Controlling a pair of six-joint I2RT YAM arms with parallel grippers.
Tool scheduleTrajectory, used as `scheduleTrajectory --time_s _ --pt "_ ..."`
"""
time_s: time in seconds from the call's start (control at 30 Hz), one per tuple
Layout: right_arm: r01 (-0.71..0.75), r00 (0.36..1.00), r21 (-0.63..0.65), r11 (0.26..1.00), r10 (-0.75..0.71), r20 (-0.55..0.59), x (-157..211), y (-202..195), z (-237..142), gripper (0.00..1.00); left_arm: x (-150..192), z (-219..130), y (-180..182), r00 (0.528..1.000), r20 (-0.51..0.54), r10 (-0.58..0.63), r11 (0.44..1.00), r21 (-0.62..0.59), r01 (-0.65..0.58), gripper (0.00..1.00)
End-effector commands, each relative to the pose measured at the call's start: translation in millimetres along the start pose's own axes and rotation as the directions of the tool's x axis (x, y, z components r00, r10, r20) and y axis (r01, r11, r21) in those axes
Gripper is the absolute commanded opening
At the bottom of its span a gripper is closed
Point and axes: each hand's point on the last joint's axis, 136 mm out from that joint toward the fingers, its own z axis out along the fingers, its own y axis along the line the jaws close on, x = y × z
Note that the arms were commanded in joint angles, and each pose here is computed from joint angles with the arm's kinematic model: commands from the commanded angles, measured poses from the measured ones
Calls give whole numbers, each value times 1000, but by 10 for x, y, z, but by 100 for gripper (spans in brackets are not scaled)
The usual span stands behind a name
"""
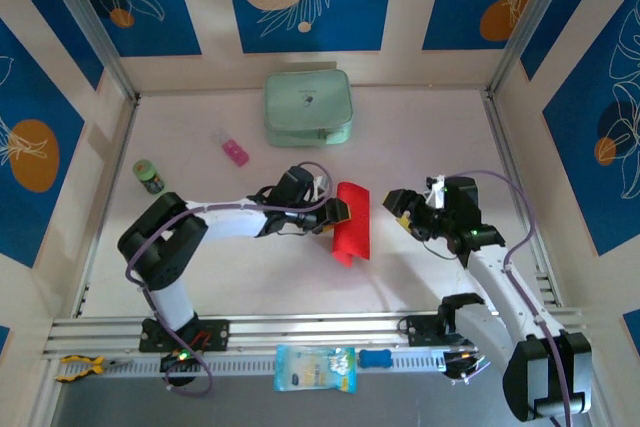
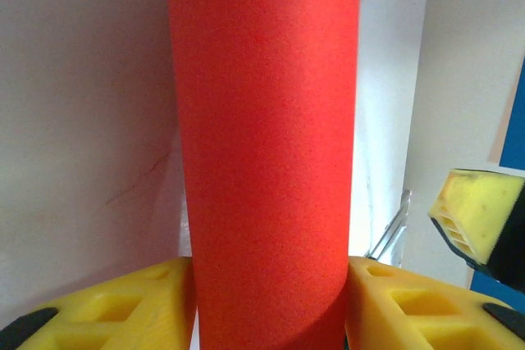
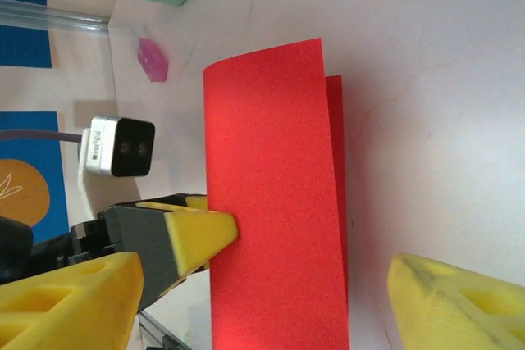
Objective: Fold a paper plane with a square sheet of paper (pick it up from the middle)
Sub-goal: First fold the square sheet of paper in half at the center of the table.
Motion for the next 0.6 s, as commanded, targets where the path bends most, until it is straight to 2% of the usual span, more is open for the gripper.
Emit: scheduleTrajectory --time_s 0.0,0.4,0.57 --pt "38 999 -58 998 -40 -36 23 181 -26 79 -19 1 129 1000 21 -23 999 -33 24 49" --pt "39 995 -61 997 -45 -92 99 197 62 79 -46 -22 279 998 45 -44 997 -65 47 49" --pt "65 991 -77 995 -73 -110 132 245 98 90 -52 -34 337 997 51 -55 996 -71 58 49"
